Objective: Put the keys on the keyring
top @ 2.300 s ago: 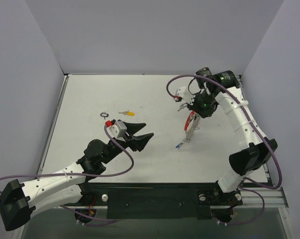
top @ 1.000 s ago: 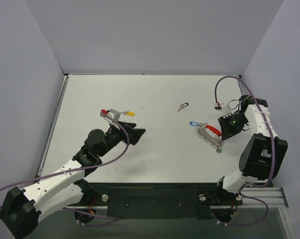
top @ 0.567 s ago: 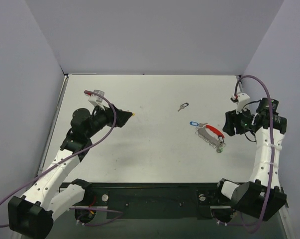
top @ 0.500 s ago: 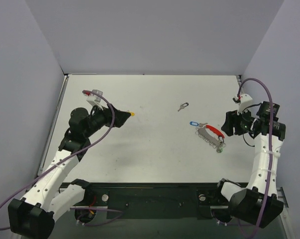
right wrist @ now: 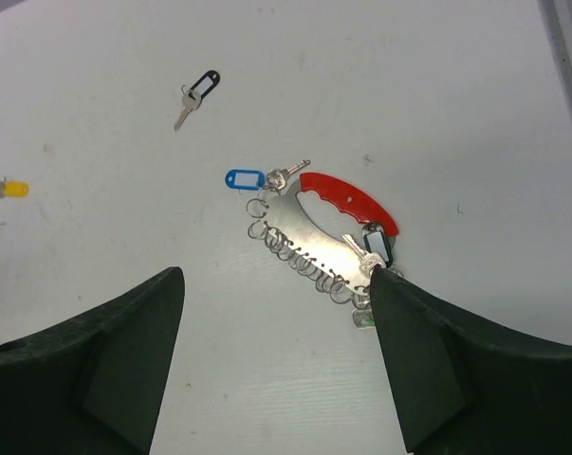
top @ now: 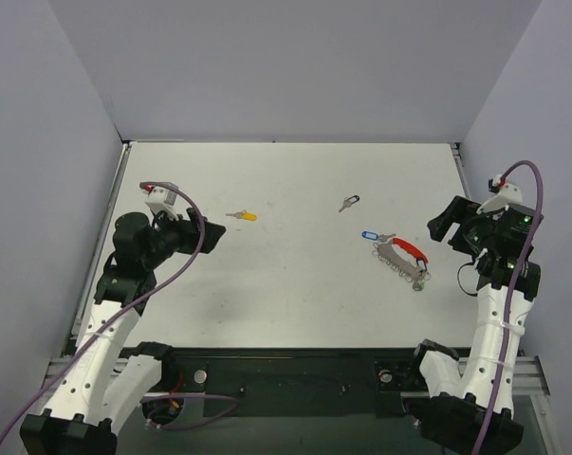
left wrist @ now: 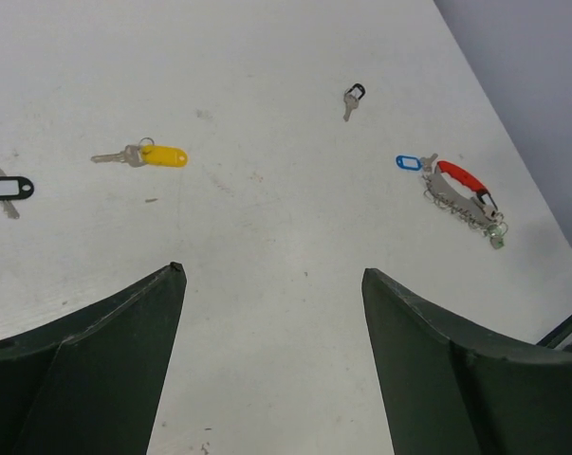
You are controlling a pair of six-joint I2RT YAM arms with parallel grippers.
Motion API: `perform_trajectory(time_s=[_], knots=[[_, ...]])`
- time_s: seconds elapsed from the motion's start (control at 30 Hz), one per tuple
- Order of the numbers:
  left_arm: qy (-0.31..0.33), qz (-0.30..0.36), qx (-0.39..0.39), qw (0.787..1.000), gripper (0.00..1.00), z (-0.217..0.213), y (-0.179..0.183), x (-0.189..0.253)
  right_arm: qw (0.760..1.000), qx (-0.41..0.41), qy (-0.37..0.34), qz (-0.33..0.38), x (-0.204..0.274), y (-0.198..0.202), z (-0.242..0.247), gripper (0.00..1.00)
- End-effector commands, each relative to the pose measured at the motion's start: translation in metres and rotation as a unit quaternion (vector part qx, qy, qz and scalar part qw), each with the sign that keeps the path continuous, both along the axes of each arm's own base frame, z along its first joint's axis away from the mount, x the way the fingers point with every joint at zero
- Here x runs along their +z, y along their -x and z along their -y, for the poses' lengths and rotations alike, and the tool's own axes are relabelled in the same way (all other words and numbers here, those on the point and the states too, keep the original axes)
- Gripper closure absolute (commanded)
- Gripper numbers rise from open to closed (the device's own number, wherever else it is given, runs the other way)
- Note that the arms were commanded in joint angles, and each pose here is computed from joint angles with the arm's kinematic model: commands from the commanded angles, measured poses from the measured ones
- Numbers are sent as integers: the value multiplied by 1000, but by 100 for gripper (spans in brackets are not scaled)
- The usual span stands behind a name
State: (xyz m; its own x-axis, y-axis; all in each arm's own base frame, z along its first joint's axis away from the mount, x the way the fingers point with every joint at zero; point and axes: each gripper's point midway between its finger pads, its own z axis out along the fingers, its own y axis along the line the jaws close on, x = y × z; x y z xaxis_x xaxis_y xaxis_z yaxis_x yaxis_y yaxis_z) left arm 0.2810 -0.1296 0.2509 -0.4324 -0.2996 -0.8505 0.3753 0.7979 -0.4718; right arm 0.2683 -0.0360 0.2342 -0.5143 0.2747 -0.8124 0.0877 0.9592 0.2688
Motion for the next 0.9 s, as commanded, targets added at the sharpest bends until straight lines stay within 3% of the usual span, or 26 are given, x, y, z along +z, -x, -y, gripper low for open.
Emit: perform_trajectory(time_s=[0.0,0.03,0.07,0.87], knots=[[-69,21,25,997,14,-18,6,-9,994,-82,-62,25,18,-3,11,25],[-75,19,29,997,14,-21,8,-18,994,-88,-64,28,17,-3,11,25],[-78,31,35,996,14,-23,11,-17,993,-101,-63,28,17,-1,15,15],[-93,76,41,992,14,-27,21,-13,985,-141,-60,76,32,-1,24,13]])
